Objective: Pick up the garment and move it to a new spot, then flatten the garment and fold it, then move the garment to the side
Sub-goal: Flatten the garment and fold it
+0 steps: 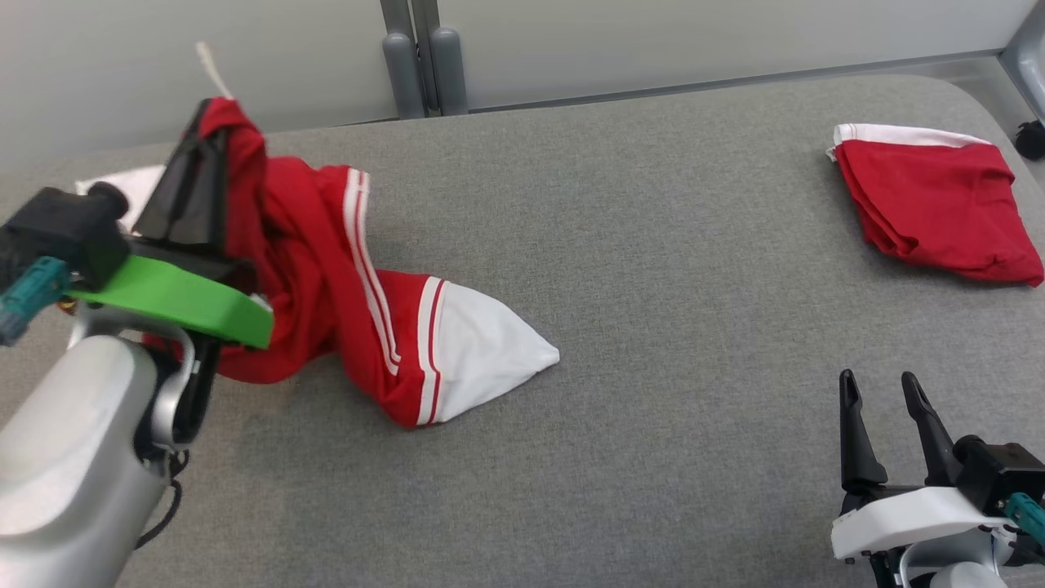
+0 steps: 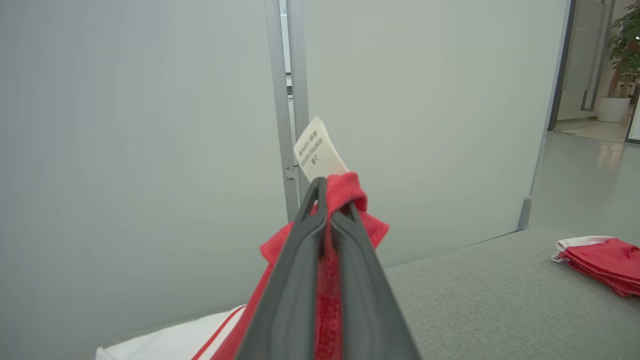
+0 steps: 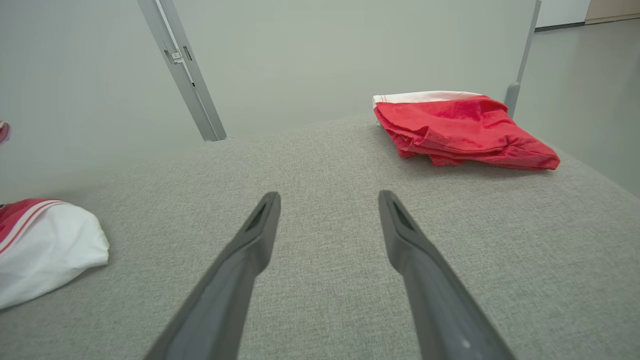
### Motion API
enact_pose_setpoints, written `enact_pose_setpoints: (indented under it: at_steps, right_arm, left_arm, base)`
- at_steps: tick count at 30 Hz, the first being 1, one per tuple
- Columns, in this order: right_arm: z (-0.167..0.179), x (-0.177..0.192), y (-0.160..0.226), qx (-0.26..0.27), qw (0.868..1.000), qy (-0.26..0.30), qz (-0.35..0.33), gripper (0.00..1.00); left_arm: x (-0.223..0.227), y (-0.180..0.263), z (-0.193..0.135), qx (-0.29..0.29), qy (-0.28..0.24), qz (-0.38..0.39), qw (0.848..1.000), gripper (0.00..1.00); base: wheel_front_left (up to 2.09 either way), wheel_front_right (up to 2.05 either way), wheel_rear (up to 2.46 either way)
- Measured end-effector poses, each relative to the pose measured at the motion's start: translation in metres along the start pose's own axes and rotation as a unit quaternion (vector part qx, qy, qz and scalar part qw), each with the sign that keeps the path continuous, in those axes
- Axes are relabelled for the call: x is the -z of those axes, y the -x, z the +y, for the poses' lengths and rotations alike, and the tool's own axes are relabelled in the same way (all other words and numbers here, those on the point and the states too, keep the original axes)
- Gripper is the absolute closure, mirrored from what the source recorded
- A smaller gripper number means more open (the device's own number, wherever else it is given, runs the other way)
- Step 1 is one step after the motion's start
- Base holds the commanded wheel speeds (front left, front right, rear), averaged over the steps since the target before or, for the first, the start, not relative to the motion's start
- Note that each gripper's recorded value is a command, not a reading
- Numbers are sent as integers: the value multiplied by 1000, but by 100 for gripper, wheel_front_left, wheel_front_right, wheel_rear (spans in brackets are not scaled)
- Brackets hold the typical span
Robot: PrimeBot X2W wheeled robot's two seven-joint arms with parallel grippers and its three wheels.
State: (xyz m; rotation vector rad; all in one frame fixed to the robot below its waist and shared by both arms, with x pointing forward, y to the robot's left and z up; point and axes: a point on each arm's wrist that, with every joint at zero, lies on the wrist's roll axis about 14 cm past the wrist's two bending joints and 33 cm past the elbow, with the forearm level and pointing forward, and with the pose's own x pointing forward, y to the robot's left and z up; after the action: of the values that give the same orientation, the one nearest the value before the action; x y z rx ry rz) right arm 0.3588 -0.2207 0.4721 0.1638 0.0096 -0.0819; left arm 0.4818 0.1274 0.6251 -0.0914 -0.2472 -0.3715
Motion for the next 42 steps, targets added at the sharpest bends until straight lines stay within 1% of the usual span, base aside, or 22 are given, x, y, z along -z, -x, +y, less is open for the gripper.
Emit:
enact_pose_setpoints:
  at_steps: [1,4,6,8,10,12,14,16,17,18,19,20,22,23,26,28,32,35,37,39,42]
  right_arm:
    - [0,-1,1,1,1000,-2,-2,0]
    - [-1,-2,4,2,1000,-3,-4,0]
    - [-2,-3,5,3,1000,-4,-4,0]
    - [-2,-3,7,4,1000,-4,-4,0]
    - [-3,-3,8,6,1000,-5,-4,0]
    - [-4,-2,10,7,1000,-4,-3,0]
    - [-7,-2,12,10,1000,-4,-2,0]
    - [-9,0,13,12,1000,-2,1,0]
    - [-9,0,14,13,1000,-1,1,0]
    - [-10,0,14,13,1000,1,1,0]
    - [-10,0,14,14,1000,4,2,0]
    - [-11,1,15,15,1000,4,3,0]
    - [-11,3,16,14,1000,6,6,0]
    - [-9,3,16,10,1000,6,7,0]
    - [1,4,13,-6,1000,7,7,0]
    - [6,3,11,-13,1000,6,5,0]
    - [13,1,5,-24,1000,5,1,0]
    - [14,2,5,-25,1000,4,3,0]
    - [14,3,5,-24,1000,5,5,0]
    - [12,4,5,-22,1000,5,6,0]
    - [10,5,6,-18,1000,5,8,0]
  left_arm:
    - [-4,-1,-15,27,-9,-5,1000,100]
    - [-4,3,-65,99,6,-6,995,100]
    - [4,11,-100,144,26,3,989,100]
    - [25,25,-128,177,53,32,982,100]
    - [58,52,-163,219,85,85,968,100]
    - [88,79,-185,244,103,139,954,100]
    - [117,109,-197,262,111,195,939,100]
    - [139,139,-199,259,129,242,926,100]
    - [143,145,-195,244,145,251,925,100]
    - [145,147,-184,216,163,254,928,100]
    - [146,146,-167,185,169,253,934,100]
    - [145,144,-151,158,165,249,941,100]
    - [137,138,-106,89,156,230,956,100]
    - [132,137,-85,64,143,222,962,100]
    - [115,138,-35,7,103,204,973,100]
    - [101,138,-7,-24,78,190,978,100]
    - [74,141,55,-93,-3,174,980,100]
    - [48,139,98,-142,-61,153,976,100]
    - [33,138,120,-166,-96,140,971,100]
    - [27,138,129,-174,-117,137,968,100]
    - [36,141,125,-166,-132,148,966,100]
  base:
    - [0,0,0]
    - [0,0,0]
    - [0,0,0]
    - [0,0,0]
    - [0,0,0]
    - [0,0,0]
    - [0,0,0]
    - [0,0,0]
    - [0,0,0]
    - [0,0,0]
    - [0,0,0]
    - [0,0,0]
    - [0,0,0]
    - [0,0,0]
    - [0,0,0]
    - [0,0,0]
    - [0,0,0]
    - [0,0,0]
    - [0,0,0]
    - [0,0,0]
    - [0,0,0]
